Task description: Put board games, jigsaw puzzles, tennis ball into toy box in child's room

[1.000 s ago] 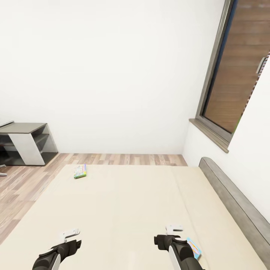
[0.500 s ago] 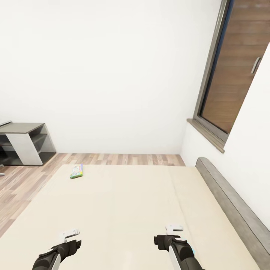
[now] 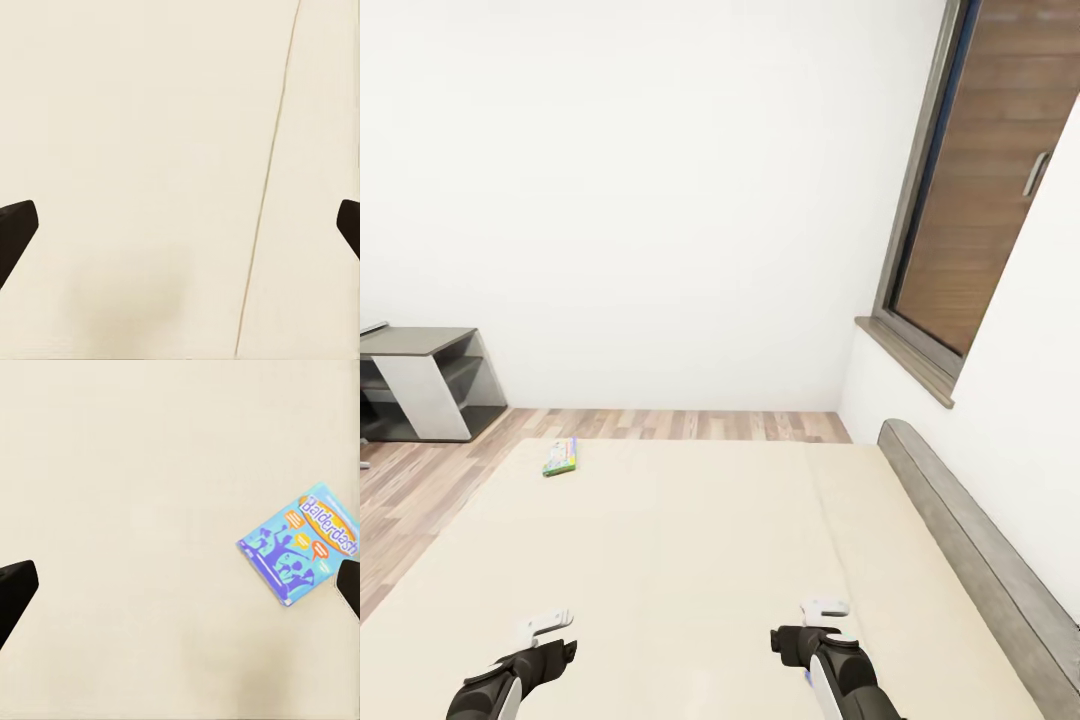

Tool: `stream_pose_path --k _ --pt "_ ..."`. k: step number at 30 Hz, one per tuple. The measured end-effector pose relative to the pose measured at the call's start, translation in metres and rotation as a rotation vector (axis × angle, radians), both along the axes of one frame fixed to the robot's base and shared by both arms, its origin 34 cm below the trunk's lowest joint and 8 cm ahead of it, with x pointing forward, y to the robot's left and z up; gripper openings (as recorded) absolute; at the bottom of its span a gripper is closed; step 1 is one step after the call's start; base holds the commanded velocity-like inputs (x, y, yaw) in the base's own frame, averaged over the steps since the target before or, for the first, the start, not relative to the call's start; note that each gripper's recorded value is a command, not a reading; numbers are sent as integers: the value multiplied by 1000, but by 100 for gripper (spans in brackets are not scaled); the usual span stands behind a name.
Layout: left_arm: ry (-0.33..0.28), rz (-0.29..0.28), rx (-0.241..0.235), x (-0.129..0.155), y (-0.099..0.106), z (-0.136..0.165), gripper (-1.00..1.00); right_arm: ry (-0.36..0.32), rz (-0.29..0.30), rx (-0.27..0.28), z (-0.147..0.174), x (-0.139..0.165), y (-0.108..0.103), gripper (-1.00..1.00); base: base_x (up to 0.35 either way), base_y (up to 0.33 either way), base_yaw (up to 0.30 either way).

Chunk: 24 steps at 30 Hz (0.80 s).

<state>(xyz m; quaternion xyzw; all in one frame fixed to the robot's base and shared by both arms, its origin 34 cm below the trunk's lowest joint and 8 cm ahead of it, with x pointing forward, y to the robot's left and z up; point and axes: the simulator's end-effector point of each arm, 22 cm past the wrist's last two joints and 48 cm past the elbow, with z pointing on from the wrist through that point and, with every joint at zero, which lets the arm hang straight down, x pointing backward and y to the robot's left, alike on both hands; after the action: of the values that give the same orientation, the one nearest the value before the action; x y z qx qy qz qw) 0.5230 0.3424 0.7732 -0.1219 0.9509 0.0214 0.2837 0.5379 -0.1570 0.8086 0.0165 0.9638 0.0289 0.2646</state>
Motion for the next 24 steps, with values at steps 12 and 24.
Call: stream_pose_path --k 12,24 --pt "0 0 0 0 0 0 100 1 0 0 0 0 0 100 0 -187 0" --pt "0 0 0 0 0 0 100 2 0 0 0 -1 0 100 0 -206 0"
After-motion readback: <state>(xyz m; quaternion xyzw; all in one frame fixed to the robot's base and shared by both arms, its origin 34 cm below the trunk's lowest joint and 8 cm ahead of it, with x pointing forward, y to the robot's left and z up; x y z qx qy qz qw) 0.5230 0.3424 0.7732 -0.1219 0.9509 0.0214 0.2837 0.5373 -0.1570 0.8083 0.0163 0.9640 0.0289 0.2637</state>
